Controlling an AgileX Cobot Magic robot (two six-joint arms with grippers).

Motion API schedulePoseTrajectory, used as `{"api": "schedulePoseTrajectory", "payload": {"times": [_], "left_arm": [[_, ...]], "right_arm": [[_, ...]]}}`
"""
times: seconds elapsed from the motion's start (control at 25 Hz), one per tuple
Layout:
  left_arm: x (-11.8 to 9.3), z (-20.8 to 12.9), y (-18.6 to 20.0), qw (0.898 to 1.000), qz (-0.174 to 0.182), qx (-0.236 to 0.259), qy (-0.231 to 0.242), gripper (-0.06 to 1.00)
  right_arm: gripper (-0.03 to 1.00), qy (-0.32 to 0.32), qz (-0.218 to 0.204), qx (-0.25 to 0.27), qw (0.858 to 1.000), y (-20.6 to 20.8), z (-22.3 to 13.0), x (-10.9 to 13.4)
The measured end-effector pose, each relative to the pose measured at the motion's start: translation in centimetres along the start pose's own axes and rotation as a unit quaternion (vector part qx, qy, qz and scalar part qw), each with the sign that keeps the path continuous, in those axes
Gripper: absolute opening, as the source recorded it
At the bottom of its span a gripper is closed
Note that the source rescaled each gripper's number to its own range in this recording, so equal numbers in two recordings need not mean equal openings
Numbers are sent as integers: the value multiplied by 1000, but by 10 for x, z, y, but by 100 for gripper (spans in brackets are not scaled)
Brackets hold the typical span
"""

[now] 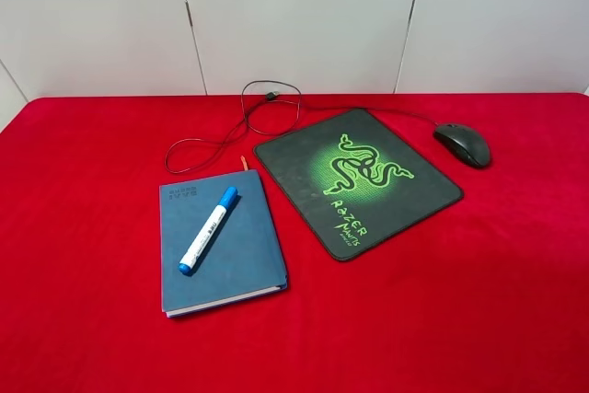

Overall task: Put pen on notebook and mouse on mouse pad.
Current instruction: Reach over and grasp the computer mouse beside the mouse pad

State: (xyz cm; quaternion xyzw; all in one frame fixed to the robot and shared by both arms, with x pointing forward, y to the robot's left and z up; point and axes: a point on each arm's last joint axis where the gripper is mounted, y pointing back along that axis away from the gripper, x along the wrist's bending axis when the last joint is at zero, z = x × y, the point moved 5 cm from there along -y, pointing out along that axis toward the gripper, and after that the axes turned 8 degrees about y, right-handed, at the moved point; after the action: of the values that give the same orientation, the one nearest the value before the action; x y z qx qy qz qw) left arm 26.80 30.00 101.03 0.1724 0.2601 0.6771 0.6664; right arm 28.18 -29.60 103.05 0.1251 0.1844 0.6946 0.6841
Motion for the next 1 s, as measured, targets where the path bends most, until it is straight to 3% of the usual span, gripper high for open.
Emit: {"api": "schedulePoseTrajectory", "payload": {"times": [0.36, 0.64, 1.0], "left_arm": [[0, 0, 0, 1000, 0, 0, 0, 95], [0, 0, 0, 1000, 0, 0, 0, 95], [0, 0, 0, 1000, 0, 0, 0, 95]], "right_arm": [[100, -15, 8, 3, 1000, 3, 13, 1], [100, 11, 18, 87, 996, -25, 73, -6], [100, 80, 45, 196, 976, -114, 128, -14]]}}
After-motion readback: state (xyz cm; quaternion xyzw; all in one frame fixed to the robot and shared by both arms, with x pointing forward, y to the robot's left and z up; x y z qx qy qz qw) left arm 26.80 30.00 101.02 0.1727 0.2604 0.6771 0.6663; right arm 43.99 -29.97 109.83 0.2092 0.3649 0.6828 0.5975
